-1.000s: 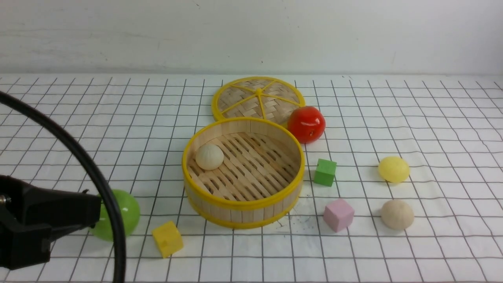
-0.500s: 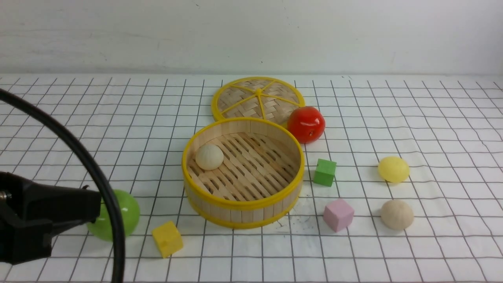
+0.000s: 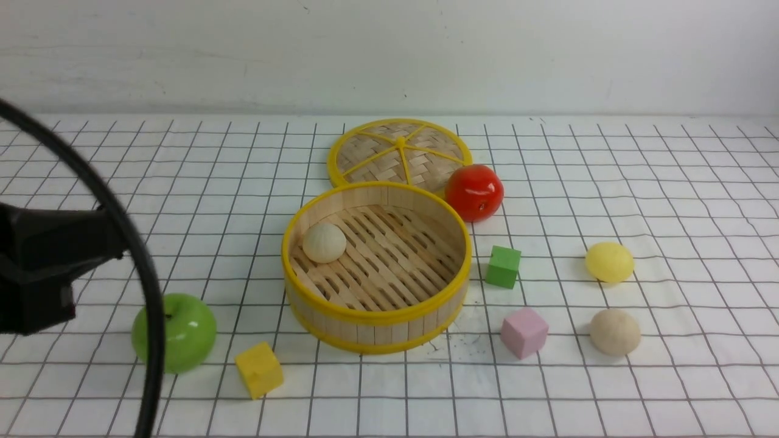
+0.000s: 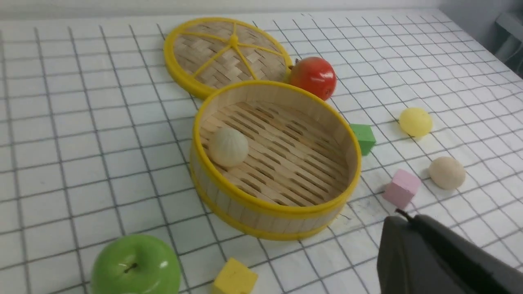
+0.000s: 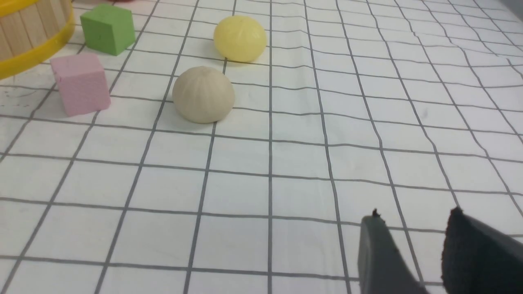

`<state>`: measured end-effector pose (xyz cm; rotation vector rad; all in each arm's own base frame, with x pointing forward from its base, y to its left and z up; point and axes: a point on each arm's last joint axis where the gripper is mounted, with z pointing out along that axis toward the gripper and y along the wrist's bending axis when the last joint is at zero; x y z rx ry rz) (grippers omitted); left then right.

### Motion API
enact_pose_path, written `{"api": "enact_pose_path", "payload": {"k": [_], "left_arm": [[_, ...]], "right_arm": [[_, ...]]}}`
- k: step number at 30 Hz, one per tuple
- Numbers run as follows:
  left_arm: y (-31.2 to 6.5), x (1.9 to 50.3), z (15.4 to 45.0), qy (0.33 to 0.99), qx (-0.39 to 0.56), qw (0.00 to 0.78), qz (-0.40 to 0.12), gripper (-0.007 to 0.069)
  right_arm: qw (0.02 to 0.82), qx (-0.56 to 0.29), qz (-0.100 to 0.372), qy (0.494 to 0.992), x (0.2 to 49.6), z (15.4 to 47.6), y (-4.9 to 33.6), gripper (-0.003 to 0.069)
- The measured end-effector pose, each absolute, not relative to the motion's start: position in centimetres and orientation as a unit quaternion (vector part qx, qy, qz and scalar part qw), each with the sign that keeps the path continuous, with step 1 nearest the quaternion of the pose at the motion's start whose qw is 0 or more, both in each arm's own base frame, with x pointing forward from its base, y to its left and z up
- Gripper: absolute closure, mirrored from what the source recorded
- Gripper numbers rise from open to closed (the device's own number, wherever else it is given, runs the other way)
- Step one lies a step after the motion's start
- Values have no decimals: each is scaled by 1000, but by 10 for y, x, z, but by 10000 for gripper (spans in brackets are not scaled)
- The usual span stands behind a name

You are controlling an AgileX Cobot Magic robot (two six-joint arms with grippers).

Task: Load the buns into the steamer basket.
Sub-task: Use the right arm to grab a steamed stuffed bun

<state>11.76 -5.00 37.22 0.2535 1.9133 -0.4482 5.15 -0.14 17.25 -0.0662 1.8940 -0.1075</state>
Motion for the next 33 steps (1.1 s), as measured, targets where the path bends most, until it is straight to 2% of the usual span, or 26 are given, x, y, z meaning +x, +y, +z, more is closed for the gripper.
{"api": "enact_pose_path", "payload": {"k": [5, 10, 11, 15, 16, 21, 26, 33], "left_arm": [[-35, 104, 350, 781, 58, 601, -159, 638], [-12, 79, 296, 746, -42, 650, -134, 638], [-11, 78, 294, 745, -46, 651, -134, 638], [-4, 59, 246, 729, -103, 662, -139, 638], [-3, 58, 243, 729, -104, 662, -139, 638], [-3, 55, 185, 759, -115, 628, -131, 638], [-3, 53, 170, 795, -135, 576, -135, 638], [-3, 52, 169, 799, -138, 570, -136, 638]], "right_arm": [[582, -28, -46, 811, 52, 173, -1, 418], [582, -28, -46, 811, 52, 173, -1, 418], [582, -28, -46, 811, 52, 173, -1, 418], [582, -28, -46, 811, 52, 173, -1, 418], [582, -28, -46, 811, 52, 173, -1, 418], [582, -28, -46, 811, 52, 173, -1, 418], [582, -28, -46, 811, 52, 173, -1, 418], [582, -28, -46, 811, 52, 173, -1, 418]]}}
